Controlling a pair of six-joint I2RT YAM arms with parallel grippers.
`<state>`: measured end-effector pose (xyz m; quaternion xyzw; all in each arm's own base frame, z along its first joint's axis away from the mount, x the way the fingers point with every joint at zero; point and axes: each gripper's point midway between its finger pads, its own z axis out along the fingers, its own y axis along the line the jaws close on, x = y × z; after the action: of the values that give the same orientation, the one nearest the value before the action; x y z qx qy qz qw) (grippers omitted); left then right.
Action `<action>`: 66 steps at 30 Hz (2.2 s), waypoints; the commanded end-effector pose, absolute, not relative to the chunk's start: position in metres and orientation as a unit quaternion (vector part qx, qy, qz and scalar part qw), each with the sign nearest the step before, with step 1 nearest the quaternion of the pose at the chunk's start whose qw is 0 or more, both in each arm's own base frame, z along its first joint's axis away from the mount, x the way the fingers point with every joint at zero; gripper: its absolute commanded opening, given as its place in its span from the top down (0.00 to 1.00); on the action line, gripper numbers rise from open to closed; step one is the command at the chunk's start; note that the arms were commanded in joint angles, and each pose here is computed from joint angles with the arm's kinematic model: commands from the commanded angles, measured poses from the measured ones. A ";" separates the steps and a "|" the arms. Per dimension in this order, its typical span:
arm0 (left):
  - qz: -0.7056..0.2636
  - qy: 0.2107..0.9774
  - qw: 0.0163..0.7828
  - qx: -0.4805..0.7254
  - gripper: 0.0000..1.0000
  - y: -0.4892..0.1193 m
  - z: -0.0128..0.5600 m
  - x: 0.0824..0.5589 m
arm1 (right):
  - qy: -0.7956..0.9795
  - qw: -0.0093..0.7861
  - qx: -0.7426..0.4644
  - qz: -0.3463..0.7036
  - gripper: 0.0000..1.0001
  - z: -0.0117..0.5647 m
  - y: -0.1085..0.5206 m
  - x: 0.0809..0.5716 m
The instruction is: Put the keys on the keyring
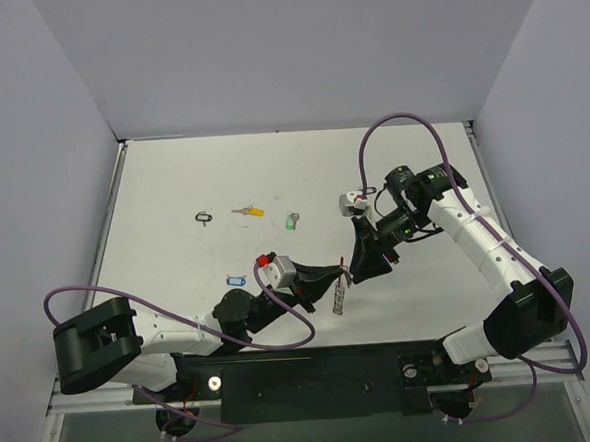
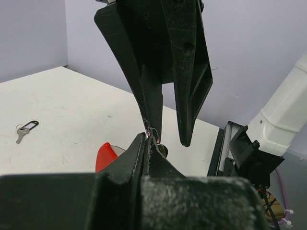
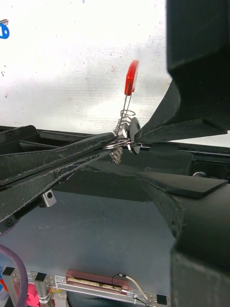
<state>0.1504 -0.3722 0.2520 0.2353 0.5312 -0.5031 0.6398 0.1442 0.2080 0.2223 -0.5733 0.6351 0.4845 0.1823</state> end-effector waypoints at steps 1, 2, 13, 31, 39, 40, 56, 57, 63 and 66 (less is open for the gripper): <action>-0.537 0.487 0.656 0.208 1.00 -0.370 0.289 0.146 | 0.637 0.176 -0.560 0.500 0.73 0.232 0.210 0.142; -0.538 0.486 0.656 0.209 1.00 -0.371 0.289 0.146 | 0.637 0.175 -0.561 0.500 0.74 0.232 0.210 0.142; -0.542 0.484 0.653 0.215 1.00 -0.373 0.289 0.143 | 0.639 0.178 -0.561 0.495 0.78 0.232 0.209 0.145; -0.543 0.482 0.654 0.213 1.00 -0.369 0.292 0.141 | 0.636 0.175 -0.567 0.493 1.00 0.232 0.207 0.145; -0.548 0.463 0.669 0.195 1.00 -0.357 0.307 0.141 | 0.637 0.164 -0.562 0.501 1.00 0.227 0.208 0.142; -0.550 0.459 0.671 0.193 1.00 -0.356 0.310 0.140 | 0.638 0.162 -0.562 0.501 1.00 0.226 0.208 0.141; -0.560 0.444 0.673 0.193 1.00 -0.356 0.317 0.137 | 0.629 0.155 -0.554 0.523 1.00 0.226 0.213 0.134; -0.558 0.446 0.673 0.193 1.00 -0.356 0.315 0.137 | 0.629 0.155 -0.555 0.522 1.00 0.227 0.212 0.133; -0.554 0.456 0.666 0.205 1.00 -0.358 0.305 0.137 | 0.617 0.170 -0.574 0.511 0.89 0.234 0.207 0.129; -0.559 0.460 0.657 0.211 1.00 -0.359 0.302 0.134 | 0.604 0.180 -0.591 0.504 0.79 0.238 0.201 0.126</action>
<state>0.1423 -0.3705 0.2625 0.2405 0.5167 -0.5179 0.6379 0.1427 0.2100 0.2228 -0.5739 0.6253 0.5001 0.1718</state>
